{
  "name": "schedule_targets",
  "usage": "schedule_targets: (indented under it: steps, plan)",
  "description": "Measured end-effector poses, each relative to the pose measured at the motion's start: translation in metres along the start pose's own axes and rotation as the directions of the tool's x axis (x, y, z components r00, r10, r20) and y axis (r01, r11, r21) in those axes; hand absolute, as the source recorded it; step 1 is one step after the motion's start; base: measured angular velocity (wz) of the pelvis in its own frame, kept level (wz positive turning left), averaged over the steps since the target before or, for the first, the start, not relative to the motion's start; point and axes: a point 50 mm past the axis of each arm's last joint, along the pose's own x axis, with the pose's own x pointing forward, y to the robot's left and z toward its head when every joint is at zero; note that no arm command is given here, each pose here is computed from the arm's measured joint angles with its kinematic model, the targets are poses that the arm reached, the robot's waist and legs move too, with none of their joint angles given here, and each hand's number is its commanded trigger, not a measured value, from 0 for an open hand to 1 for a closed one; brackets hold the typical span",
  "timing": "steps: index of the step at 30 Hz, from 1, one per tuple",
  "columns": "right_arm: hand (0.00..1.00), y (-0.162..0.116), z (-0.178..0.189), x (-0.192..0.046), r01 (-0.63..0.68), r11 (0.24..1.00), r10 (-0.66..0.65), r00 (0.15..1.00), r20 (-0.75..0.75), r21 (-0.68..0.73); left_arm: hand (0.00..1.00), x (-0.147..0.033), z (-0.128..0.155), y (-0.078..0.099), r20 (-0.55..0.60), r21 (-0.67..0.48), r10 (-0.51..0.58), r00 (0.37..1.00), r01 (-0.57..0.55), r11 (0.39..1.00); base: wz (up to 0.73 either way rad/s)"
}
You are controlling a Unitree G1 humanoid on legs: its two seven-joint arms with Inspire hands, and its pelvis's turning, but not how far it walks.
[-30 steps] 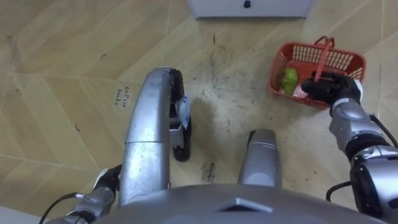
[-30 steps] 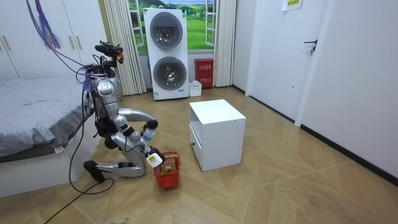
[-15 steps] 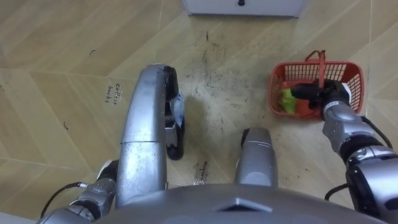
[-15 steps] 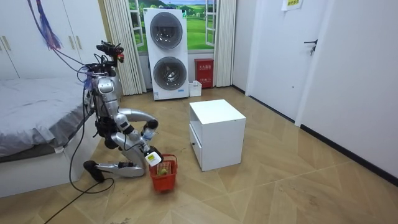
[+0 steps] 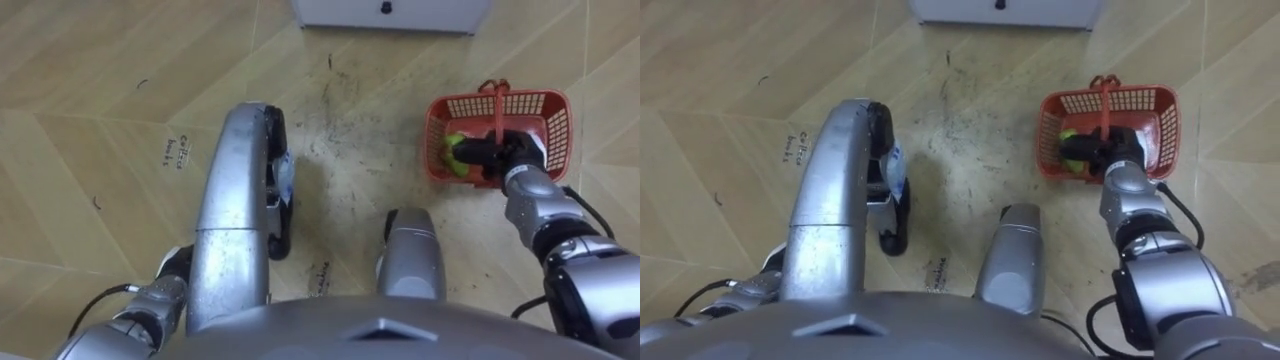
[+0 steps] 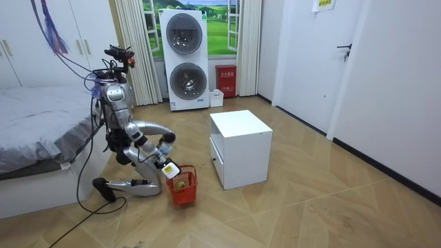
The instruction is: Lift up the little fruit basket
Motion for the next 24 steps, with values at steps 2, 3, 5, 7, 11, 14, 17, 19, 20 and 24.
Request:
schedule_targets:
  steps: [2,3,5,7,11,14,17,19,20,24]
  plan:
    - [1.00,0.006,0.008,-0.001,-0.020,1.000,0.021,0.999,0.033,-0.023,0.00,0.000,0.003,0.001,0.012,-0.007,0.004,1.000,-0.004,1.000,-0.08]
    - [1.00,0.010,0.013,-0.002,-0.036,0.999,0.038,0.997,0.060,-0.035,0.00,0.000,0.002,0.001,0.014,-0.008,0.004,1.000,-0.004,1.000,0.00]
    - [1.00,0.016,0.016,-0.006,-0.062,0.993,0.073,0.992,0.105,-0.105,0.00,0.000,0.005,0.001,0.021,-0.006,0.005,1.000,-0.005,1.000,0.06]
    - [1.00,0.018,0.021,-0.007,-0.065,0.988,0.084,0.987,0.137,-0.142,0.00,0.001,0.007,0.004,0.031,-0.027,0.015,0.999,-0.014,1.000,-0.01]
    - [1.00,0.021,0.035,-0.011,-0.058,0.977,0.103,0.971,0.216,-0.204,0.00,0.002,0.017,0.012,0.055,-0.052,0.041,0.998,-0.038,0.998,-0.03]
    - [1.00,0.025,0.041,-0.016,-0.067,0.973,0.125,0.958,0.256,-0.222,0.00,0.002,0.017,0.016,0.058,-0.071,0.056,0.997,-0.051,0.996,-0.34]
    - [1.00,0.021,0.037,-0.021,-0.056,0.966,0.127,0.953,0.276,-0.251,0.00,0.000,0.007,0.020,0.033,-0.068,0.058,0.998,-0.056,0.996,-0.22]
    - [1.00,-0.003,0.048,-0.021,0.017,0.961,0.071,0.949,0.308,-0.276,0.00,0.001,0.025,0.011,0.105,-0.078,0.027,0.994,-0.019,0.997,0.19]
    - [1.00,-0.002,0.048,-0.021,0.022,0.961,0.066,0.950,0.305,-0.277,0.00,0.001,0.023,0.015,0.104,-0.079,0.041,0.994,-0.033,0.996,-0.25]
    - [1.00,0.023,0.047,-0.030,-0.056,0.958,0.151,0.932,0.329,-0.280,0.00,0.001,0.022,0.021,0.089,-0.107,0.086,0.992,-0.076,0.991,-0.77]
